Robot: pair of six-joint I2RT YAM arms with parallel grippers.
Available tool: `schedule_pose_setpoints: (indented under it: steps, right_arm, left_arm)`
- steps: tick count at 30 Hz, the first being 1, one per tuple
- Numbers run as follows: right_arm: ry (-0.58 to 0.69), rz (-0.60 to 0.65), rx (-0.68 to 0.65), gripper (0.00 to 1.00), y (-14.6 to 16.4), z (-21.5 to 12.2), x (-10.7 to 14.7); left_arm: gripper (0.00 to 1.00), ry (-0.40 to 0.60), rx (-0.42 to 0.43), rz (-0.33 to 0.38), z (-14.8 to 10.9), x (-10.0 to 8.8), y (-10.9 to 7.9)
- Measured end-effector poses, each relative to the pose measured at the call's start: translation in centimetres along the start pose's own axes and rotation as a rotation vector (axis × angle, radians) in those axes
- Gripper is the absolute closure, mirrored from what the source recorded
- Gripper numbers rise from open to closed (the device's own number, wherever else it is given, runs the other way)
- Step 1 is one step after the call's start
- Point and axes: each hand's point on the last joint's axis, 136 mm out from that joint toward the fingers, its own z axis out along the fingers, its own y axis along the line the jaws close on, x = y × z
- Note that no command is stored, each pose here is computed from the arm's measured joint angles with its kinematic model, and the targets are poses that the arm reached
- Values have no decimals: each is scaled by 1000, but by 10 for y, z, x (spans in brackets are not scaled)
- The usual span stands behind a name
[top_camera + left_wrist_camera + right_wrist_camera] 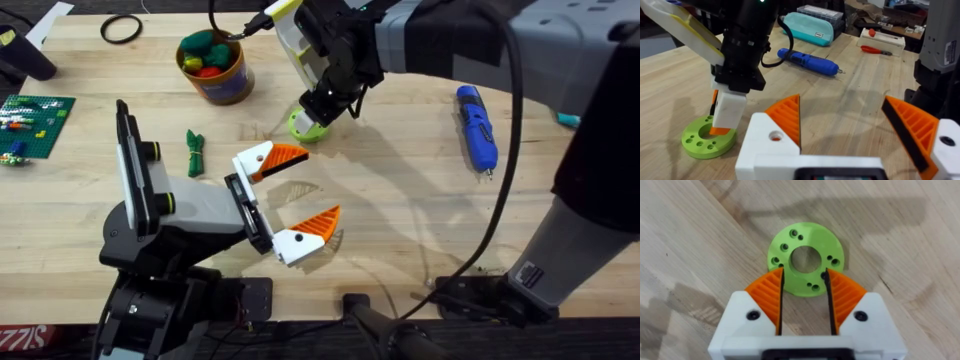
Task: Pick up the gripper from the table and insert it into the empty holder that is missing its gripper. Then pick up a screw, insert it into the mounting hole, and use the screwdriver to tighten it. Finally, clean up the table by picking up the vegetable and placing it into the bucket.
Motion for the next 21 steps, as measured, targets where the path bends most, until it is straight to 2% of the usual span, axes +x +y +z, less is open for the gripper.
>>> schedule_pose_setpoints:
  steps: [21]
  right_arm:
    - [6,3,2,533,-1,-2,1]
  left_arm:
    - [14,0,0,0,0,0,0]
